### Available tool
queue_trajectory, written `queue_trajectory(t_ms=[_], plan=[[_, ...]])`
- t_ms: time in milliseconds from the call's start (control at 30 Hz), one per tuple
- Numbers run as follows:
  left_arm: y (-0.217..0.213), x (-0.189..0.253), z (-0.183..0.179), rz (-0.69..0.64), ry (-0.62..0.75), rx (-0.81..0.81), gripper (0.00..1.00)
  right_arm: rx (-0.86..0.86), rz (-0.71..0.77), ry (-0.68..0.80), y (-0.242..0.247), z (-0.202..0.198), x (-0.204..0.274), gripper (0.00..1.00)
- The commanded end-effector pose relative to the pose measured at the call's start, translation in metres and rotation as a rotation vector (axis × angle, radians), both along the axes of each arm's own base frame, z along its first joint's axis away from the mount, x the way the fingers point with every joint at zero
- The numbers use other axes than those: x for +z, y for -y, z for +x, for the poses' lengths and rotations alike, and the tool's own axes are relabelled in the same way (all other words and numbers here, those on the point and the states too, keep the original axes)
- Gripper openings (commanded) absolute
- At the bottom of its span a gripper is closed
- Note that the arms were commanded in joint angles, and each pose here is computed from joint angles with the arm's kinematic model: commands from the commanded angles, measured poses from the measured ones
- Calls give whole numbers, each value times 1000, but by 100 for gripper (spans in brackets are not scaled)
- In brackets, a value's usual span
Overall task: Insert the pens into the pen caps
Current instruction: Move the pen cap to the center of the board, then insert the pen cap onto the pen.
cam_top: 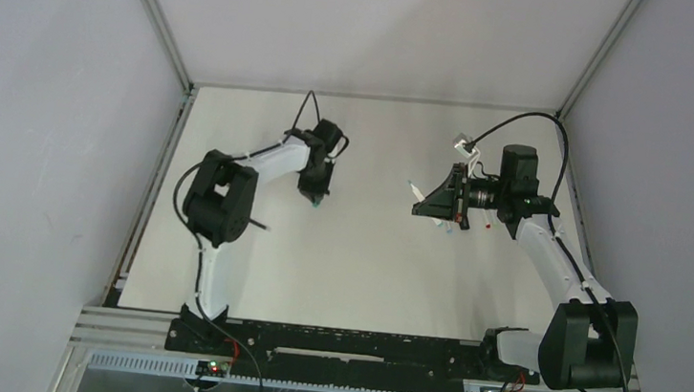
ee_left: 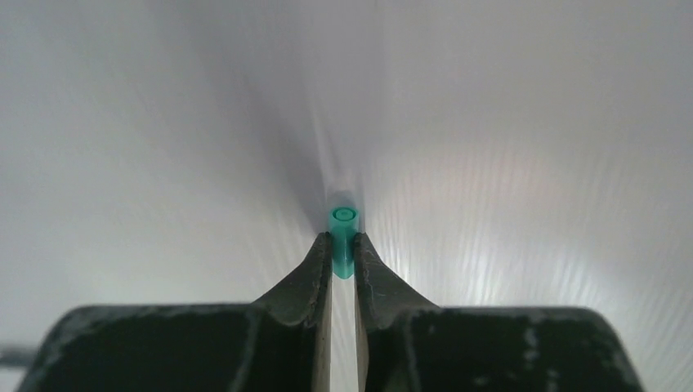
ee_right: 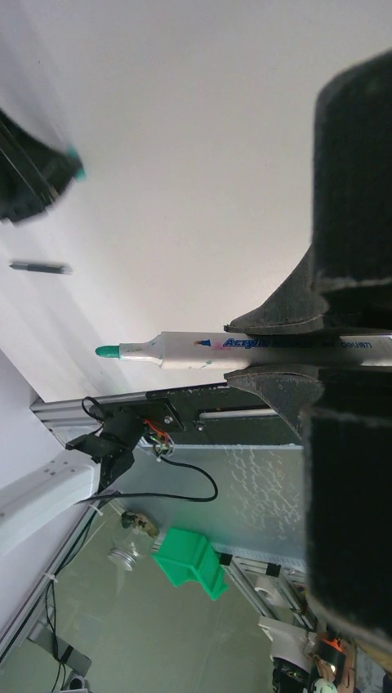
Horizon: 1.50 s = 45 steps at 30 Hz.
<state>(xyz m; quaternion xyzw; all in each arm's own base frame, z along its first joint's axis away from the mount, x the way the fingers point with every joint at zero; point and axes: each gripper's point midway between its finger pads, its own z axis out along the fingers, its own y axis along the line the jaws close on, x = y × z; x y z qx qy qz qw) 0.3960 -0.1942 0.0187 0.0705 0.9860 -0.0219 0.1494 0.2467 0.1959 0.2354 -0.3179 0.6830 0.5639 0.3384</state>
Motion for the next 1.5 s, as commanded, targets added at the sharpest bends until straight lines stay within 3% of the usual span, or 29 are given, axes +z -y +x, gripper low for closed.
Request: queue_trajectory(t_ms=[0,233,433,1067,1267,1400,1467], plan=[[-11,-4,-75,50,-71,-72,14,17,16,86,1,-1,21,0],[-12,-19,-137,45,-91,-97,17,20,18,83,0,-1,21,0],[-12,-18,-136,78,-107,-121,28,18,18,82,1,-1,21,0],[-16,-29,-147,179,-346,-253,28,10,31,110,6,-4,31,0],[-15,-35,-146,180,-377,-277,17,7,35,120,8,-6,35,0],[-16,-37,-145,172,-375,-282,0,7,34,131,9,-7,36,0],[-17,-31,-138,176,-324,-264,0,9,32,144,9,-9,37,0]])
